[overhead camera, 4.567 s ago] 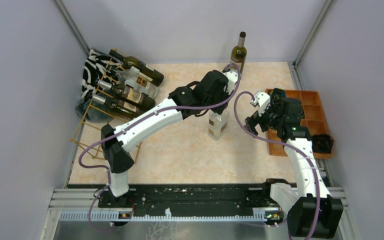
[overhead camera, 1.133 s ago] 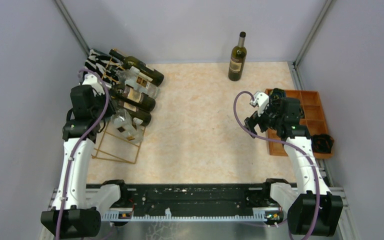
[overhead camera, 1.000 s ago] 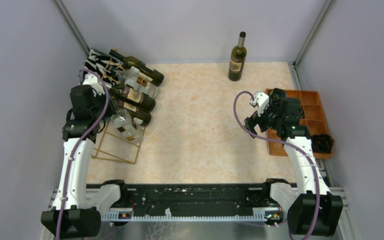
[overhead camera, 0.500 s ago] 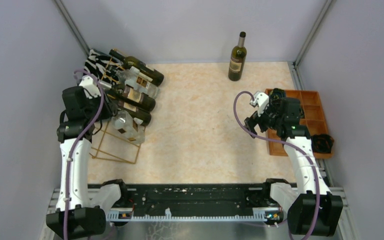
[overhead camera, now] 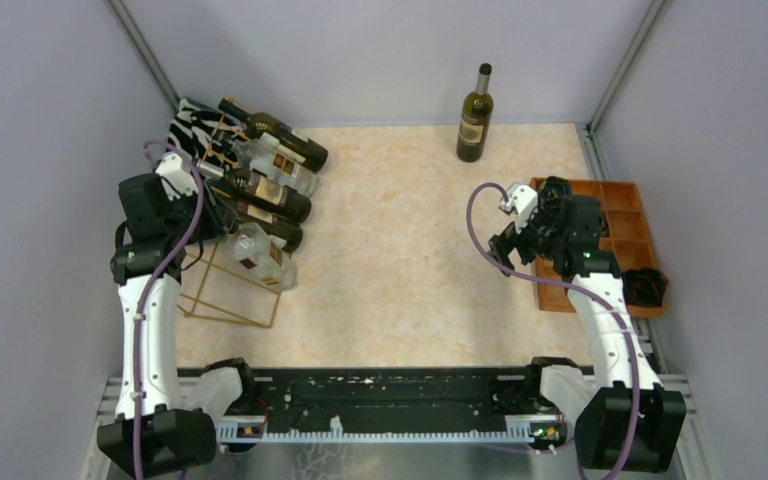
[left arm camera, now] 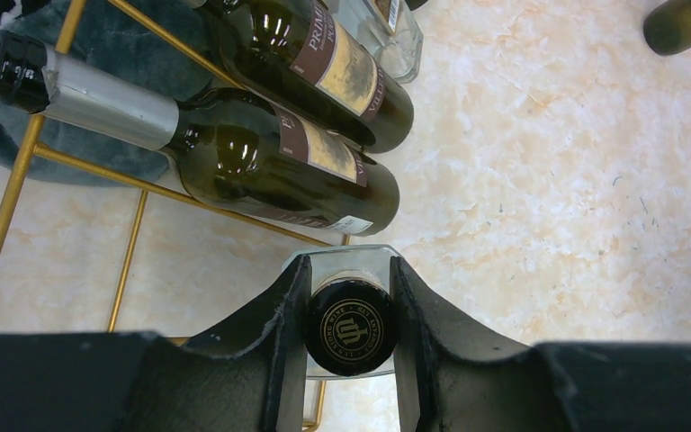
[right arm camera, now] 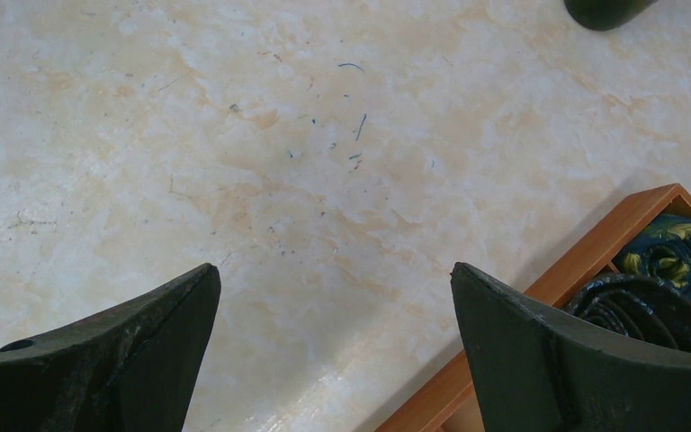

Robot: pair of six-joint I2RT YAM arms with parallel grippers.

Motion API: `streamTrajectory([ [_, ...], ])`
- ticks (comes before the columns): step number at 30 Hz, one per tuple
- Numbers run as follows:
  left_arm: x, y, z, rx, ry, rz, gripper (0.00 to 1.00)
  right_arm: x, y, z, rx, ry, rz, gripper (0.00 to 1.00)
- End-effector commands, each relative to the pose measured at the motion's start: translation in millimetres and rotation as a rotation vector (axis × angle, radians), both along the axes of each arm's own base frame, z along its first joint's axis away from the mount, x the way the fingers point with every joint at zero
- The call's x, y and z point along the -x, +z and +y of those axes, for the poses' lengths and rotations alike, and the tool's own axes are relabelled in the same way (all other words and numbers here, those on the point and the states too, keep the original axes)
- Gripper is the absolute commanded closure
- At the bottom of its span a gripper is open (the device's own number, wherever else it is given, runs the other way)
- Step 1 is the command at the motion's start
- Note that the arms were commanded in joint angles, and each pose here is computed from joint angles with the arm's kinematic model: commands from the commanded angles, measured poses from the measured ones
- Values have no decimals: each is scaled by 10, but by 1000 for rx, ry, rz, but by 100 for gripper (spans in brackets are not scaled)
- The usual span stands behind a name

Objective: Put the wine bottle on the wine rack

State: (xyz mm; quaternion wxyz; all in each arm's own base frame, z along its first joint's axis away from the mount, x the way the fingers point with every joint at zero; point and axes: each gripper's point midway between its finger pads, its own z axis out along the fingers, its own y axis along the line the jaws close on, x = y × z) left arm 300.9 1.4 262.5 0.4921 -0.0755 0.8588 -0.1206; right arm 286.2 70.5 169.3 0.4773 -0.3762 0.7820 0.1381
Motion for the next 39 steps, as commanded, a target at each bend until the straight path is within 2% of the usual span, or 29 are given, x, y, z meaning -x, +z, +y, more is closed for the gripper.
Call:
streamTrajectory([
  [1,7,-85,-33,54,7,23,100,-31,102,26,-10,26,-38,2],
  [13,-1,-447,178,-19,84,93,98,-18,121,48,-18,38,-39,2],
  [23,83,-517,358,-101,165,70,79,-7,132,59,-22,44,-40,2],
  [39,152,-663,531,-140,270,76,66,1,158,61,-22,45,-50,2],
])
